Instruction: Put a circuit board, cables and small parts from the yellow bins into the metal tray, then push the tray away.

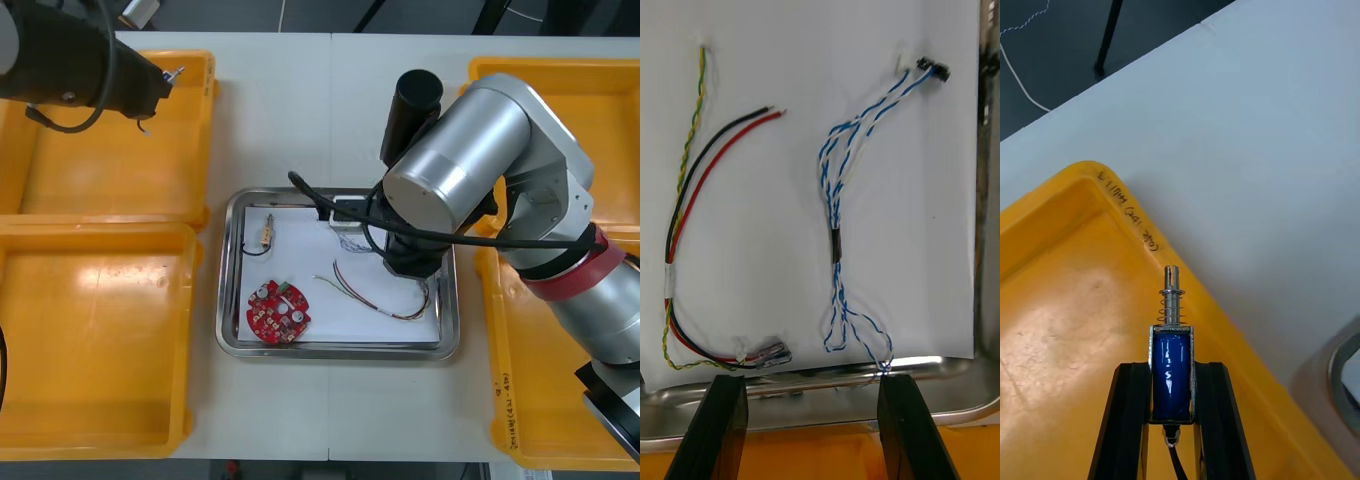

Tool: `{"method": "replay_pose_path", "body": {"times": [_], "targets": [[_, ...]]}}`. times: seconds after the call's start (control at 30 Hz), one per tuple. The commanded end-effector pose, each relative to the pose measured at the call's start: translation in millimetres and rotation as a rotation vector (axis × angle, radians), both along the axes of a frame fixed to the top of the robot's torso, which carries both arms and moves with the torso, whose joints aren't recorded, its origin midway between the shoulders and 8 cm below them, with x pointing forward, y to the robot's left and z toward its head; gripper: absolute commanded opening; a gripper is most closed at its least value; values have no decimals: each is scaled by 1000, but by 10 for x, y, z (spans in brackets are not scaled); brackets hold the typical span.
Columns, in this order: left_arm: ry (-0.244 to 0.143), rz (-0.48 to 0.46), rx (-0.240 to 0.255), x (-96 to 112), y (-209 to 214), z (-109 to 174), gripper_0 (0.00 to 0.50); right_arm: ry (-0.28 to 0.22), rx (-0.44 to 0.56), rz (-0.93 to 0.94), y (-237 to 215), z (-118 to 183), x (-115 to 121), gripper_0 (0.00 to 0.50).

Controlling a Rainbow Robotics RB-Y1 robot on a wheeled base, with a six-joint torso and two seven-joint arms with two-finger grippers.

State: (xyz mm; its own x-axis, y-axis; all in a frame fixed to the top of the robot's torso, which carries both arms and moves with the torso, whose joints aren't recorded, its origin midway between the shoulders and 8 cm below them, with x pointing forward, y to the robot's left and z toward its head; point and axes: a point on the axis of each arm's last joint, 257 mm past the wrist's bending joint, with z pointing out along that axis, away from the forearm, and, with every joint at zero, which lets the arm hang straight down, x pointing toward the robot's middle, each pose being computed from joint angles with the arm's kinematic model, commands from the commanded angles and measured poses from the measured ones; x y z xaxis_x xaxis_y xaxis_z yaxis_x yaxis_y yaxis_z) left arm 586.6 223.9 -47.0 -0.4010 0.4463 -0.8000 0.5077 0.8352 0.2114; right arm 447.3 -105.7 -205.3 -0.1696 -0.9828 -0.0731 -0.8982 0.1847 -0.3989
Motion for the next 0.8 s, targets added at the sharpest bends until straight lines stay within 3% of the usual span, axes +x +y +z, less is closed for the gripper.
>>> {"method": "replay_pose_path", "body": {"times": [0.03,0.23,0.43,0.5,0.67,0.8], "targets": [[37,97,-82,-129,-117,41,0,-79,141,-5,234,616,134,500],[60,127,-133,-215,-368,15,1,-109,288,-129,108,987,201,500],[94,204,-136,-316,-480,-80,2,-185,382,-284,-173,1324,298,500],[110,233,-128,-362,-524,-121,1,-200,414,-346,-282,1408,331,500],[139,274,-174,-424,-739,-211,1,-232,479,-465,-533,1583,397,500],[153,303,-181,-457,-917,-361,2,-246,525,-553,-762,1667,434,500]]}}
